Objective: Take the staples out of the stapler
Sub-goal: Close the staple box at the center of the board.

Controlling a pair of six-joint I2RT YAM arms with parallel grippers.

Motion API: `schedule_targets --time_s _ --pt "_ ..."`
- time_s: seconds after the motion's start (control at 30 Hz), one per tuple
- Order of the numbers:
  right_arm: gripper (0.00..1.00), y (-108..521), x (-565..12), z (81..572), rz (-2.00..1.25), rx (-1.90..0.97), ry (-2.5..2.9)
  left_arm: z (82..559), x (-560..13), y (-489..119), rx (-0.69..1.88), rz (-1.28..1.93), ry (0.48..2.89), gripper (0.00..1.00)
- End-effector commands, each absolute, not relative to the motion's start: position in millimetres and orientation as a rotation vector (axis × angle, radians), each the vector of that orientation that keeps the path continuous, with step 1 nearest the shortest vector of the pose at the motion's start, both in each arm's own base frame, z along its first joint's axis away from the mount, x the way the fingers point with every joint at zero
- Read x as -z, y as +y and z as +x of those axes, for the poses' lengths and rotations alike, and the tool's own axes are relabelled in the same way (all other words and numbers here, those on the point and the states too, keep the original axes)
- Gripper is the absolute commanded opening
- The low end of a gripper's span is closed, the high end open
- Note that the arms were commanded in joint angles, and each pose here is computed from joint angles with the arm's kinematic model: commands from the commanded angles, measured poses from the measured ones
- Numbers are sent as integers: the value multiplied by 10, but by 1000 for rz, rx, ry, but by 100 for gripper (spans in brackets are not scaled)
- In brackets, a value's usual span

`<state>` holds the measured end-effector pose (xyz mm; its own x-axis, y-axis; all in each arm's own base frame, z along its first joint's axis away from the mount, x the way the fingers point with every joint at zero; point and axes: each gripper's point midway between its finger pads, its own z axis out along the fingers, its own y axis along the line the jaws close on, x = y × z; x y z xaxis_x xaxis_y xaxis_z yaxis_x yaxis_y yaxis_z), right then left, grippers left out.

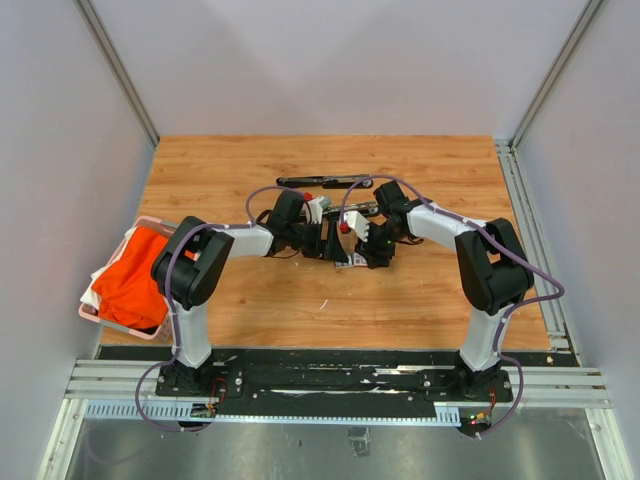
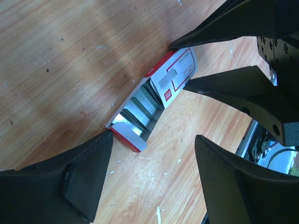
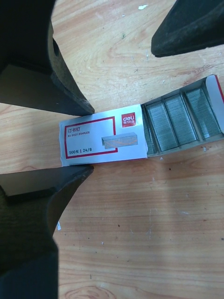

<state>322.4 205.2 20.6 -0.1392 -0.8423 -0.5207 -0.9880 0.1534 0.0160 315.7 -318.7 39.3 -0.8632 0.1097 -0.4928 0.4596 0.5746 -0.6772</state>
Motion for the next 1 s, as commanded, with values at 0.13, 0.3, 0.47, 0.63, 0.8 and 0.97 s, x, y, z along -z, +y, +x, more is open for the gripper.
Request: schedule_targets --time_s 0.13,0.3,0.47,0.63,0.8,0.97 --pt "42 2061 -111 3002 -1812 -587 2082 3071 2 -3087 1094 441 2531 77" --pt "41 2082 -114 2976 -1839 -586 2068 3132 41 -3064 1047 456 2521 77" --pt "44 2100 -90 2958 -1861 -578 2076 3182 58 -3099 1030 465 2513 77" --pt "45 2100 -91 2964 -1858 -571 2082 3145 61 -3168 1041 492 2508 77" --pt "46 2106 -99 2989 -1832 -562 2098 3009 76 -3223 1083 485 2537 77" --pt "46 2111 -99 2997 -1816 -558 2117 2894 68 -3255 1115 474 2562 77"
